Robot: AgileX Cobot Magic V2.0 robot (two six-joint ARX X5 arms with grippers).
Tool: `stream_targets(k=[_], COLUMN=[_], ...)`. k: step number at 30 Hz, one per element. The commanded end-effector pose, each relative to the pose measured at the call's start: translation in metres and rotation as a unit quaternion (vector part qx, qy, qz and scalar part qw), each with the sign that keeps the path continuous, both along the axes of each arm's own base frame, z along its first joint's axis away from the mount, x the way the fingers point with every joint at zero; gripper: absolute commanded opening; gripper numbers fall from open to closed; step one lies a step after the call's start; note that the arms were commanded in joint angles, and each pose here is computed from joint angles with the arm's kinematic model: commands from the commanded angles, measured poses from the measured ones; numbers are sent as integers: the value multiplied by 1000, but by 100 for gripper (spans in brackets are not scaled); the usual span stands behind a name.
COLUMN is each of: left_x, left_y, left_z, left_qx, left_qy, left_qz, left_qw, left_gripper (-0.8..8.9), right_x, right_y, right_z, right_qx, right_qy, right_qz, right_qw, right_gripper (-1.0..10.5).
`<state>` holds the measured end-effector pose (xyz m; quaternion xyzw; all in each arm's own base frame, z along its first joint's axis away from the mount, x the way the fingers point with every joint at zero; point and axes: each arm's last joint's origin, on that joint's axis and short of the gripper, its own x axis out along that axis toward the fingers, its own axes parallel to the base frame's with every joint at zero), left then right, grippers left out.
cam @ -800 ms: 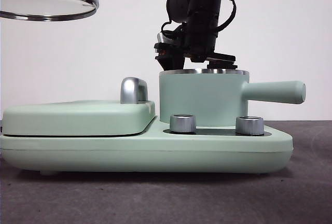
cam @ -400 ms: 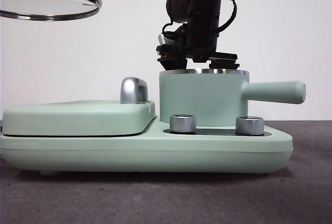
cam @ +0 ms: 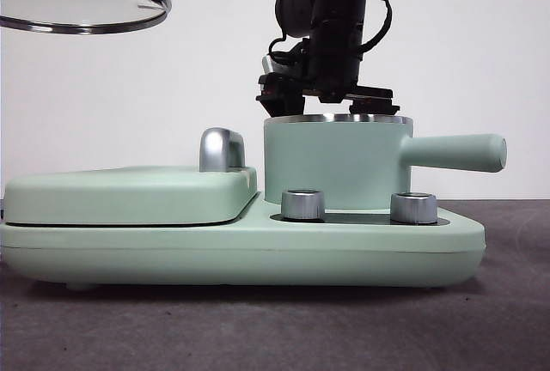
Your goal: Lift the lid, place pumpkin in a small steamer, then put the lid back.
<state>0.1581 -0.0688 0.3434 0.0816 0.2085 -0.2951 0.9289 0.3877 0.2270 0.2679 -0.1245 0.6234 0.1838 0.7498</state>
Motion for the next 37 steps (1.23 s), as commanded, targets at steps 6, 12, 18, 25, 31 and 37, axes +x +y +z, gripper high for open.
stream_targets(k=[6,12,18,25,31,37], left_x=[10,32,53,82,114,136], left_y=[-10,-38,-70,-119,-160,-183], left_z=[5,-2,-19,-17,-3,-12], left_qx=[-20,-26,-30,-26,-8,16], left_qy=[-22,-37,-28,-4,-14,-6], left_qz=[-14,-52,-88,-126,-156,-169], left_qw=[999,998,995,992,988,985], left_gripper=[7,6,6,6,6,6], right_x=[-51,-118,-200,-297,-356,-382], right_y=[-28,-65,-117,-169,-205,-220], right_z=[106,158,136,89,49,42], right_qx=[55,82,35,170,243,276], right_qy=[-88,-140,-135,-201,-266,-317], right_qz=[-11,4,-9,-1,-37,-33], right_qw=[995,987,990,965,932,907], right_gripper=[492,491,491,491,491,491])
